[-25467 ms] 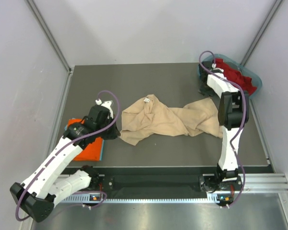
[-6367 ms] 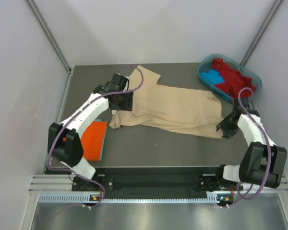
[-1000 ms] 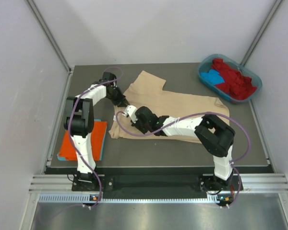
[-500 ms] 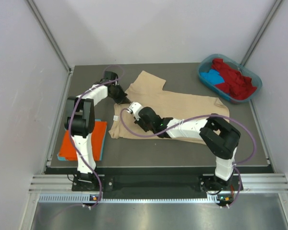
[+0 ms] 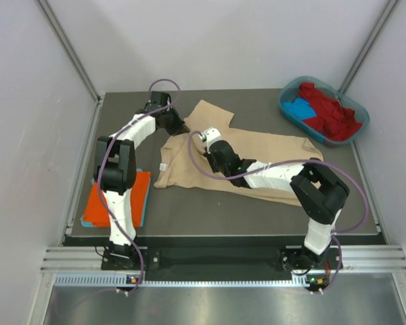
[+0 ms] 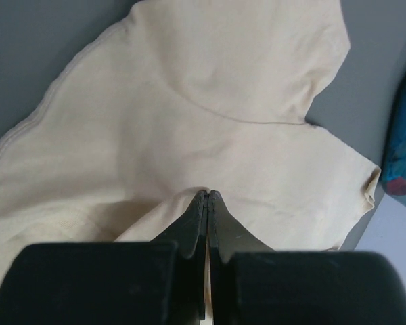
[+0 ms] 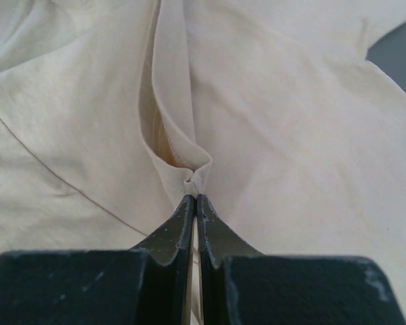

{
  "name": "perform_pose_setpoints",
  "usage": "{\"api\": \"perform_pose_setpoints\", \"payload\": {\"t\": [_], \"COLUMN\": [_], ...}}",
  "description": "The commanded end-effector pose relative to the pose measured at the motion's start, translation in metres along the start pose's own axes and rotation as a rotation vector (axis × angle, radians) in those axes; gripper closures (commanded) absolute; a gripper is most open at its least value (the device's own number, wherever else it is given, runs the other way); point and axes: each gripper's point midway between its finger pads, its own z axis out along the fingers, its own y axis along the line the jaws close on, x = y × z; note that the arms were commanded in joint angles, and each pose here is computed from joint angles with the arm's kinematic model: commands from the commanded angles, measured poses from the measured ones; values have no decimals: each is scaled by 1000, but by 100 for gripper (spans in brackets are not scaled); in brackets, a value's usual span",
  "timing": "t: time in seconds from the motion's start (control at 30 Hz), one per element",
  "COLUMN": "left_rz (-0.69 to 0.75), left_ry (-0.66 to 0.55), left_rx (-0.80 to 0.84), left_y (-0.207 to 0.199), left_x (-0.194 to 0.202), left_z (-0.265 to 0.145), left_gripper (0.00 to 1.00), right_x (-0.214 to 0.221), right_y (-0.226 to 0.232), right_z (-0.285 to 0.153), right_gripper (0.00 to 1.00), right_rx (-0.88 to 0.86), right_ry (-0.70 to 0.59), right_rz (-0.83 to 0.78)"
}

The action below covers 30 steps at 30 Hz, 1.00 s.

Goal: Fold and stack the t-shirts
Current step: Fold the tshirt

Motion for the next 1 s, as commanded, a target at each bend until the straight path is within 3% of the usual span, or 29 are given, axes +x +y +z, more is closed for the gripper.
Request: {"api": "perform_pose_setpoints", "payload": {"t": [0.0,0.47,0.97], "left_rz": [34,94,133], "left_ry": [-82,-78,-129], "left_rx": [59,-50,-184], "left_y": [-23,-9,12], "left_x": [-22,-26,-34], "left_z": [8,33,26], "left_gripper": [100,100,100], "right_x": [-25,-30,-33], "right_y": [-12,-36,-61], "right_z": [-5,-4,-6], "right_gripper": [100,100,100], "right_rx": [26,148,278], "right_ry": [-75,-87,-121], "right_rz": [94,172,257]}}
